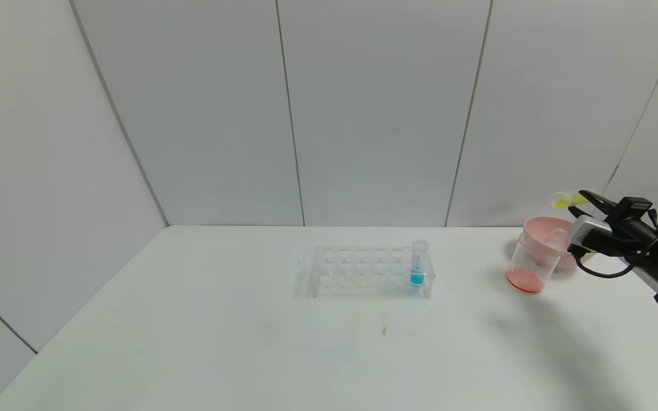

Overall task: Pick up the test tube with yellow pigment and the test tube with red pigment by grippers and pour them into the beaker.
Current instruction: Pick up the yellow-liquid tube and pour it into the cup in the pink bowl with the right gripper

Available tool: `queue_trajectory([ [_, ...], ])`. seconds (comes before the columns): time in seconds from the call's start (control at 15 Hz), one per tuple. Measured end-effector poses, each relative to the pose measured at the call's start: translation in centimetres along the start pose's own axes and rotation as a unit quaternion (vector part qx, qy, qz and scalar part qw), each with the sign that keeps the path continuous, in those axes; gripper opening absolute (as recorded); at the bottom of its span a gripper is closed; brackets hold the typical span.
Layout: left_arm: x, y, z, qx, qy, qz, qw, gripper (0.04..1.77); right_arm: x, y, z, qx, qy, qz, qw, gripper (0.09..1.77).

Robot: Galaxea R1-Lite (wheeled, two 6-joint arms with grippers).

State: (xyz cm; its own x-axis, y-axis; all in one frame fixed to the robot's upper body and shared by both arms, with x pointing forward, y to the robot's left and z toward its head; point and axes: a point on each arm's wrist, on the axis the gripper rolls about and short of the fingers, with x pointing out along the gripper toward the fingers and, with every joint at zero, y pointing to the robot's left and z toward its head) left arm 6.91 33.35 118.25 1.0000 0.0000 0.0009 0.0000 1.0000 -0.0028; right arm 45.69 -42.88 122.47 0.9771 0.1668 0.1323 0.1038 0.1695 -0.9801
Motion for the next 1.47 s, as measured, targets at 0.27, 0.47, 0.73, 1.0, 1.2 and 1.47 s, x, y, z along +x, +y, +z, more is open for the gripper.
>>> queue_trajectory([
  [0.27, 0.0, 0.0, 0.0, 0.0, 0.0, 0.0, 1.0, 1.76, -0.2, 0.1, -0.3, -0.017, 0.004, 0.0, 1.0, 0.49],
  [0.47, 0.0, 0.0, 0.0, 0.0, 0.0, 0.0, 1.0, 1.76, -0.3, 0.1, -0.6, -0.035, 0.008, 0.0, 0.999, 0.49],
  [0.73, 0.0, 0.0, 0.0, 0.0, 0.0, 0.0, 1.0, 1.76, -0.6, 0.1, -1.0, -0.047, 0.014, 0.002, 0.999, 0.49],
  [1.0, 0.0, 0.0, 0.0, 0.0, 0.0, 0.0, 1.0, 1.76, -0.8, -0.1, -1.4, -0.073, 0.021, 0.0, 0.997, 0.49],
  [1.2, 0.0, 0.0, 0.0, 0.0, 0.0, 0.0, 1.0, 1.76, -0.8, -0.4, -1.4, -0.099, 0.02, -0.009, 0.995, 0.49],
  [1.47, 0.0, 0.0, 0.0, 0.0, 0.0, 0.0, 1.0, 1.76, -0.8, -0.4, -1.4, -0.117, 0.019, -0.01, 0.993, 0.49],
])
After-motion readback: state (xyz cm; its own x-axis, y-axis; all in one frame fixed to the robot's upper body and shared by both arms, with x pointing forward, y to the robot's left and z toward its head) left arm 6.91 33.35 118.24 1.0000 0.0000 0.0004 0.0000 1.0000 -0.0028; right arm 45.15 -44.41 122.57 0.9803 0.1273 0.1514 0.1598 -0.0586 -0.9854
